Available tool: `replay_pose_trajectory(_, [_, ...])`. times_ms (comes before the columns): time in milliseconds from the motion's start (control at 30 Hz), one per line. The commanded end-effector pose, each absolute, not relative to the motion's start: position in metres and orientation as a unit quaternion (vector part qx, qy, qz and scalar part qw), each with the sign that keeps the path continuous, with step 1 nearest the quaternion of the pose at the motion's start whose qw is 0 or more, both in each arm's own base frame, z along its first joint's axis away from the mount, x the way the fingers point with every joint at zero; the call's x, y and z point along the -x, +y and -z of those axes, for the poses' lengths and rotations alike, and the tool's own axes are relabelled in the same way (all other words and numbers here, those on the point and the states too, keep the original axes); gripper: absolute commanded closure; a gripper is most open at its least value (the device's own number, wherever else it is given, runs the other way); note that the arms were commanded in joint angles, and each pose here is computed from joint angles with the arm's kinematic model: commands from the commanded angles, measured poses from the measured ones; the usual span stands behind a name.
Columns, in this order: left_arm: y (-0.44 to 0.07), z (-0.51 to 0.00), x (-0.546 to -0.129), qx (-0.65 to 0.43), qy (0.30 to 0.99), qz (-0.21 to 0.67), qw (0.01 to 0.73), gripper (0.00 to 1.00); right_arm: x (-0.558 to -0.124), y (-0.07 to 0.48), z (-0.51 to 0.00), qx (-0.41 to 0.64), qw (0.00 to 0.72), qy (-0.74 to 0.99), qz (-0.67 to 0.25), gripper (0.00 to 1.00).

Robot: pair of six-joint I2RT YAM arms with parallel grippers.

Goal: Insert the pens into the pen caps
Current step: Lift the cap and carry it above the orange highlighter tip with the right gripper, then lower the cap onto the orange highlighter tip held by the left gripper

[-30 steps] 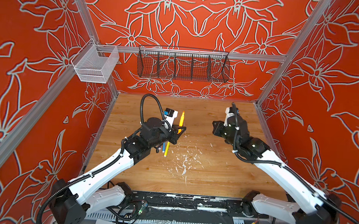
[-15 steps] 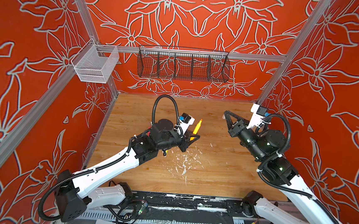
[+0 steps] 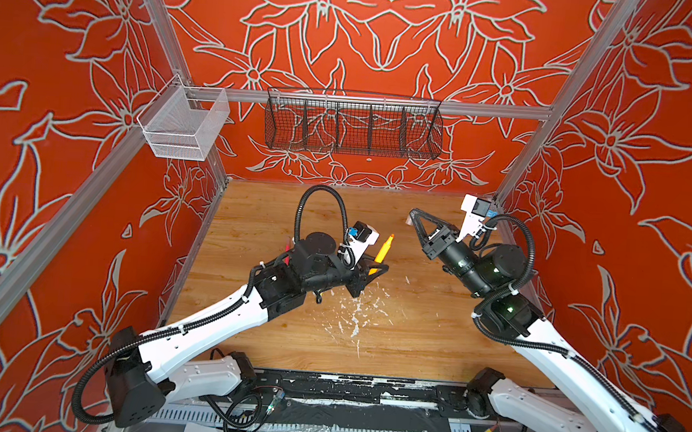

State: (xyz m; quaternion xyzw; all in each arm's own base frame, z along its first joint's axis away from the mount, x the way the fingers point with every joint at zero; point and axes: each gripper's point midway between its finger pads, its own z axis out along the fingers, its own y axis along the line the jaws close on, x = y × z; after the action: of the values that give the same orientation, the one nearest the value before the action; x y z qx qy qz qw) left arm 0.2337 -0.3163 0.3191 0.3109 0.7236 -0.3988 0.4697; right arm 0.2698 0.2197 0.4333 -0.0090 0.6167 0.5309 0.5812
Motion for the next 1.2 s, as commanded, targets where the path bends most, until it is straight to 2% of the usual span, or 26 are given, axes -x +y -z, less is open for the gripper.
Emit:
replay_pose_trajectory(0, [-0.318,-0.332,-0.229,-0.316,0.703,0.411,0.488,1.00,-0.261,0.226,-0.448,0.017,0.576,0.586,-0.570,0.98])
replay_pose_trajectory(833, [-0.312,-0.331,-0.235,-0.298,0.707,0.397,0.504,1.00,-0.247,0.256,-0.423,0.039,0.536,0.595,-0.597,0.98])
replay_pose_trajectory(1167, [-0.307,-0.336,-0.232,-0.290,0.700,0.403,0.514,1.00,-0.248,0.262,-0.398,0.036,0.525,0.614,-0.588,0.98])
